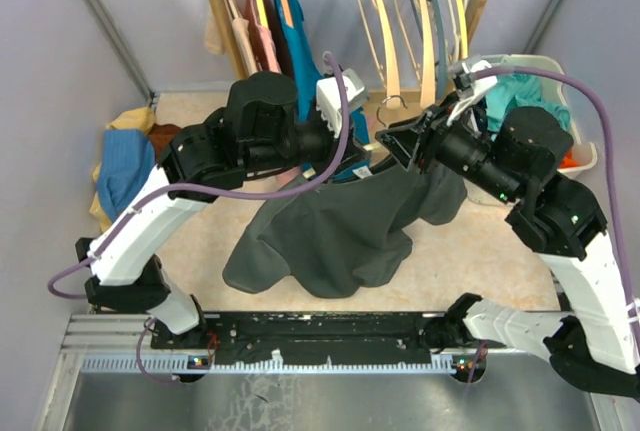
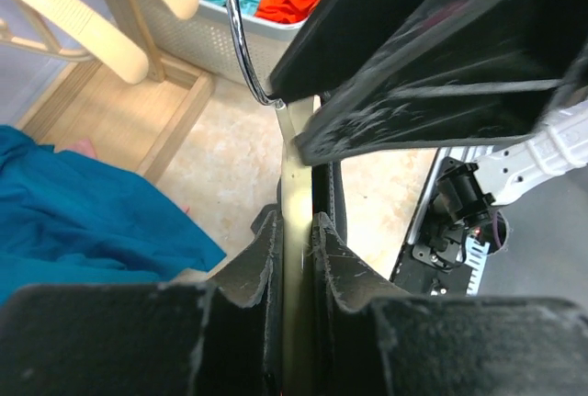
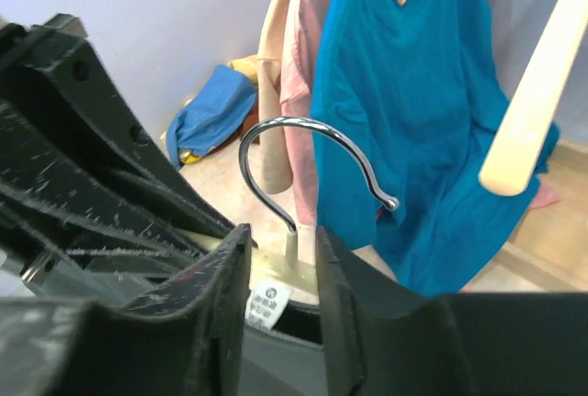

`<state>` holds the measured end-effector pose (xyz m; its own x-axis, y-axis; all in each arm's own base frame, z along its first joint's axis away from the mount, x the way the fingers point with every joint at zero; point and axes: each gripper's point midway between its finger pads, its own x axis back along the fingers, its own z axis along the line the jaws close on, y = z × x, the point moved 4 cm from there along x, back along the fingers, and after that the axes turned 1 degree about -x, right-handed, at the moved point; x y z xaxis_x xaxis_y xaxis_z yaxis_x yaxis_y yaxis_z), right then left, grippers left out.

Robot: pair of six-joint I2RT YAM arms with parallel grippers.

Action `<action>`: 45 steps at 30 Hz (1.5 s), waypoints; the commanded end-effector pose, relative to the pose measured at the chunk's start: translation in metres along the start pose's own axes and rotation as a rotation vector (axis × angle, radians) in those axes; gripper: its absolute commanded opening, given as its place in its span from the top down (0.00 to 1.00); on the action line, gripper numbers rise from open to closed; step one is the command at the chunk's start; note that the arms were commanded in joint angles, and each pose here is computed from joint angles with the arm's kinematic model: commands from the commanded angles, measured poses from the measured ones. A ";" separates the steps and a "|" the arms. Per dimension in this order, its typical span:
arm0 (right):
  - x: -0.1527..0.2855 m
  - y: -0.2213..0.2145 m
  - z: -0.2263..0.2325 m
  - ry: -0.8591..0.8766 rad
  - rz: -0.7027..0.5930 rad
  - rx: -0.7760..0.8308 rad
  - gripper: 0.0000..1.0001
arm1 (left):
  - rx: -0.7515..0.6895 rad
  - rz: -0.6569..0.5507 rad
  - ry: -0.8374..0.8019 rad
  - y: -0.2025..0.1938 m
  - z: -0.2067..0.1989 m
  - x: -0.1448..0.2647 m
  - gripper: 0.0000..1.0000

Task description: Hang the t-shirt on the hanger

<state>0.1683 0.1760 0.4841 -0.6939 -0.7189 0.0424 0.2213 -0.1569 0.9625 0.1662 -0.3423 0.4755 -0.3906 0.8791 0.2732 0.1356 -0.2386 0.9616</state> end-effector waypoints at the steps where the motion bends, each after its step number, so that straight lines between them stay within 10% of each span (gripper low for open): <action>1: 0.027 0.027 0.004 -0.011 -0.129 0.009 0.59 | -0.004 -0.071 0.035 0.014 0.006 0.026 1.00; 7: 0.059 0.013 -0.015 -0.154 -0.121 -0.027 0.38 | 0.008 -0.092 0.082 0.012 0.011 0.052 1.00; 19: 0.066 -0.070 -0.047 -0.298 0.015 -0.122 0.37 | 0.022 -0.229 0.118 0.039 0.011 0.111 1.00; 36: 0.040 -0.027 -0.043 -0.267 -0.115 -0.032 0.30 | 0.003 -0.349 0.029 0.066 -0.003 0.148 1.00; 39: 0.038 -0.017 -0.035 -0.215 -0.142 -0.028 0.41 | 0.000 -0.377 0.008 0.071 -0.006 0.153 1.00; 45: 0.043 0.001 -0.028 -0.186 -0.191 -0.015 0.98 | -0.007 -0.440 -0.012 0.085 -0.010 0.167 1.00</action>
<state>0.1656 0.1295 0.4370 -0.8523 -0.5196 0.0603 0.1975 -0.2130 0.9569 0.1180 -0.2369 0.5577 -0.4366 0.8994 0.0223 0.0280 -0.0112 0.9995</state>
